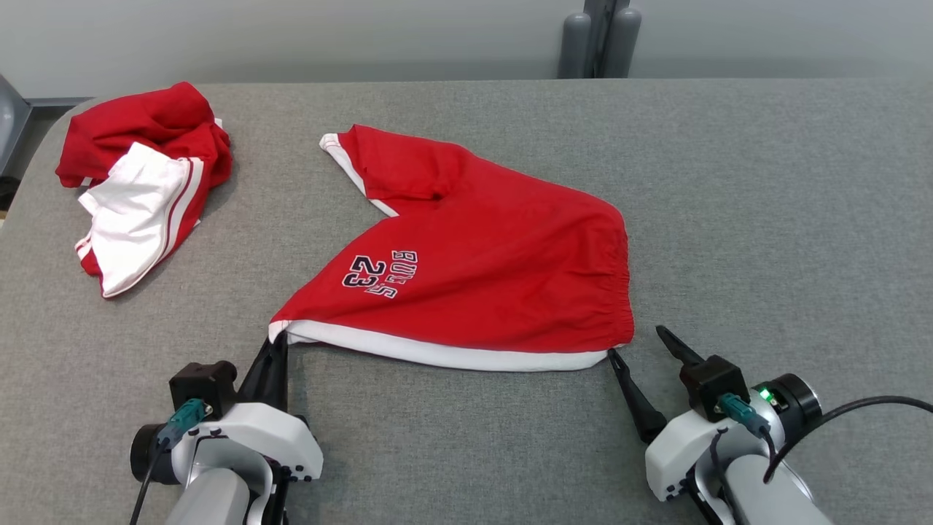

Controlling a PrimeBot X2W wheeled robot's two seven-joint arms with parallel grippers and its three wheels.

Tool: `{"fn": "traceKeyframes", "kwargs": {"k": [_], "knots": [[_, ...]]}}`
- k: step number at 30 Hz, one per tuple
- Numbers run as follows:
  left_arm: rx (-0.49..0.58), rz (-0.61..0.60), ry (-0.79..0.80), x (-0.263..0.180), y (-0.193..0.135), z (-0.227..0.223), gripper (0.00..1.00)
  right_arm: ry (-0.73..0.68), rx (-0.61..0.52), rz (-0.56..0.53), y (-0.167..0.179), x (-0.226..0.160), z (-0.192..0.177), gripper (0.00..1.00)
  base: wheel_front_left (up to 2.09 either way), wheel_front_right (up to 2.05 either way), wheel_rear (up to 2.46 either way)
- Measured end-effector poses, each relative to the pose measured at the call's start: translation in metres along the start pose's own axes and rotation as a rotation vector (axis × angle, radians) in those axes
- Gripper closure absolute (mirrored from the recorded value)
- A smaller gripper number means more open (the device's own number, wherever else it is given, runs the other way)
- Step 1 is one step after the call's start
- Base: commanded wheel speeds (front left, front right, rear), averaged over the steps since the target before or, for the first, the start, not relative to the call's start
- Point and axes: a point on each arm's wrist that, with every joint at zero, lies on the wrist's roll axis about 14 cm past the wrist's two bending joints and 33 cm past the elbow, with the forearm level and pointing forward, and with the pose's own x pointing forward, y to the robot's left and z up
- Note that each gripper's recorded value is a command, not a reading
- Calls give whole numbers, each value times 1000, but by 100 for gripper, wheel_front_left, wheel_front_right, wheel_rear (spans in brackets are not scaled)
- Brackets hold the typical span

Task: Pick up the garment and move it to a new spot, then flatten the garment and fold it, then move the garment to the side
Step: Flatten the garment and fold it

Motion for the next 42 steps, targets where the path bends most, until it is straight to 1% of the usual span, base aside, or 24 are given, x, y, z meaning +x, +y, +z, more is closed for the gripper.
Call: {"fn": "traceKeyframes", "kwargs": {"k": [6, 7, 8, 9, 11, 12, 13, 19, 26, 36, 39, 42], "knots": [[-5, 6, 3, 3, 2, -1, 100, -1, -23, 75, 16, 18, 5, 0, 0, 0, 0], [-4, 8, 2, 4, 2, -1, 100, -3, -20, 83, 18, 20, 6, 27, 0, 0, 0], [-4, 9, 2, 4, 3, -1, 100, -6, -20, 92, 20, 21, 7, 51, 0, 0, 0], [-5, 10, 2, 4, 3, -1, 100, -9, -19, 94, 20, 21, 8, 55, 0, 0, 0], [-6, 9, -1, 4, 3, 0, 100, -16, -10, 96, 20, 20, 11, 75, 0, 0, 0], [-4, 7, -3, 5, 2, 1, 100, -25, -4, 97, 20, 20, 13, 95, 0, 0, 0], [-5, 2, -6, 5, 1, 2, 100, -38, 2, 95, 20, 19, 17, 100, 0, 0, 0], [-6, -29, -40, 9, -11, 13, 100, -108, 45, 66, 12, 9, 35, 100, 0, 0, 0], [4, -98, -101, 11, -34, 31, 100, -178, 82, 17, 0, -9, 53, 100, 0, 0, 0], [4, -216, -256, 2, -74, 79, 100, -308, 128, -80, -26, -41, 87, 100, 0, 0, 0], [-30, -245, -294, -5, -84, 91, 100, -347, 123, -101, -34, -52, 97, 100, 0, 0, 0], [-35, -274, -353, -12, -93, 110, 100, -392, 97, -123, -44, -64, 111, 100, 0, 0, 0]]}}
